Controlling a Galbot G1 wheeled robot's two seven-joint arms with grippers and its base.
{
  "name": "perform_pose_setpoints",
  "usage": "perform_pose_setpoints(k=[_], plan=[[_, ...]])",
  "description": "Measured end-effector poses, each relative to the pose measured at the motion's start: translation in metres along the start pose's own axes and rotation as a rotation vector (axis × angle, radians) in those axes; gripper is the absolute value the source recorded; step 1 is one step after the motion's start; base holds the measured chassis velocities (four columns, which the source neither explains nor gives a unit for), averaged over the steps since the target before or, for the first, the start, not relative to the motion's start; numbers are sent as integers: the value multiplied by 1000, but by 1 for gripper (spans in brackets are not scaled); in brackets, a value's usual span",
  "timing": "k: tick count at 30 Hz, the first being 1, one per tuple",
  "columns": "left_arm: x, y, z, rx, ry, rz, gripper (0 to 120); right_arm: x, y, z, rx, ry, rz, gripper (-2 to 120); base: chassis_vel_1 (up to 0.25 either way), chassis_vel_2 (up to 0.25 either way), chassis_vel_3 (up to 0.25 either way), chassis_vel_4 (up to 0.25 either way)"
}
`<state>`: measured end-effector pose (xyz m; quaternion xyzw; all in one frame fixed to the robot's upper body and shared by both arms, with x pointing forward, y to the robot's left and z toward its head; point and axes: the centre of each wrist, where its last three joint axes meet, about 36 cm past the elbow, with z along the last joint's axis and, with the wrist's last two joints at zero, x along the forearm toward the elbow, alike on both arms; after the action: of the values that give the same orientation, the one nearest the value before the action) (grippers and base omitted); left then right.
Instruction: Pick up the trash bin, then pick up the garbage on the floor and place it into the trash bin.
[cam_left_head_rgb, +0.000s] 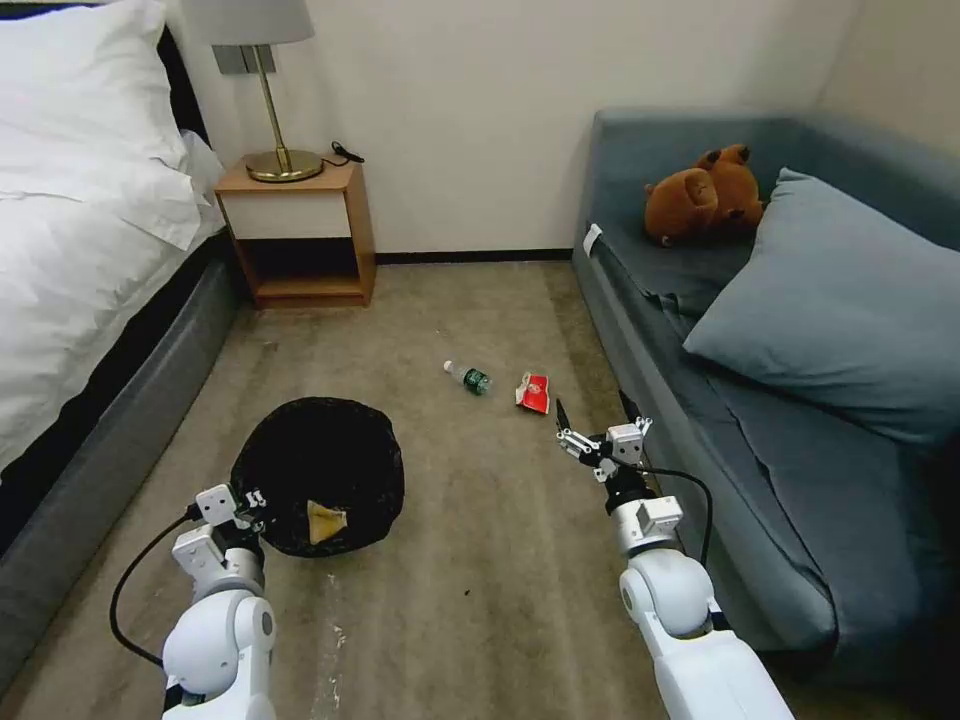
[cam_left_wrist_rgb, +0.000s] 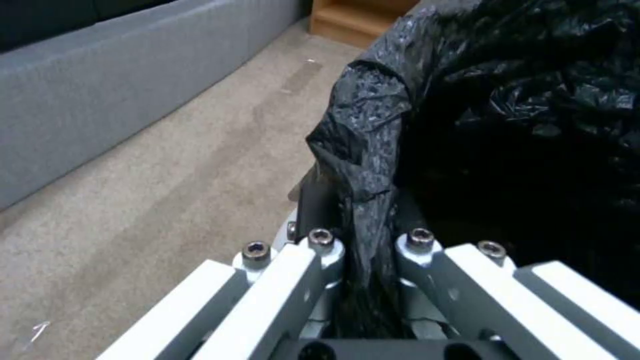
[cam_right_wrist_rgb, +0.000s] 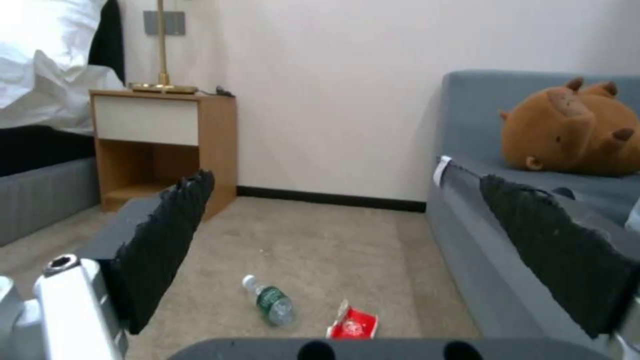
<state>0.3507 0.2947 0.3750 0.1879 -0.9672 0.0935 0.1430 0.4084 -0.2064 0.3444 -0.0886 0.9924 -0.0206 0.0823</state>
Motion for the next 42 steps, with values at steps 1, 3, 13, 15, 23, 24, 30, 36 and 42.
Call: perform_pose_setpoints(k=[1, 3, 13, 15, 23, 24, 30, 36, 42], plan=[[0, 0, 0, 0, 0, 0, 3, 0, 0, 1, 0, 1, 0, 100, 0, 0, 0, 0], [0, 0, 0, -1, -1, 0, 3, 0, 0, 2, 0, 3, 0, 100, 0, 0, 0, 0], [1, 0, 1, -4, -2, -2, 3, 2, -4, 6, 10, 5, -3, 100, 0, 0, 0, 0], [1, 0, 1, -7, -2, -2, 3, 2, -5, 7, 12, 4, -1, 100, 0, 0, 0, 0], [1, 0, 1, -8, -4, -1, 3, 6, -5, 10, 6, 9, -11, 96, 0, 0, 0, 0], [1, 0, 1, -8, -4, -1, 3, 6, -5, 10, 6, 9, -11, 96, 0, 0, 0, 0], [1, -1, 1, -8, -9, -1, 3, 8, -5, 13, 4, 13, -19, 96, 0, 0, 0, 0], [1, -1, 2, -8, -10, -2, 3, 9, -7, 14, 1, 15, -30, 99, 0, 0, 0, 0], [1, -1, 1, -11, -12, -3, 3, 8, -7, 14, 0, 14, -32, 100, -68, 55, 65, -56]])
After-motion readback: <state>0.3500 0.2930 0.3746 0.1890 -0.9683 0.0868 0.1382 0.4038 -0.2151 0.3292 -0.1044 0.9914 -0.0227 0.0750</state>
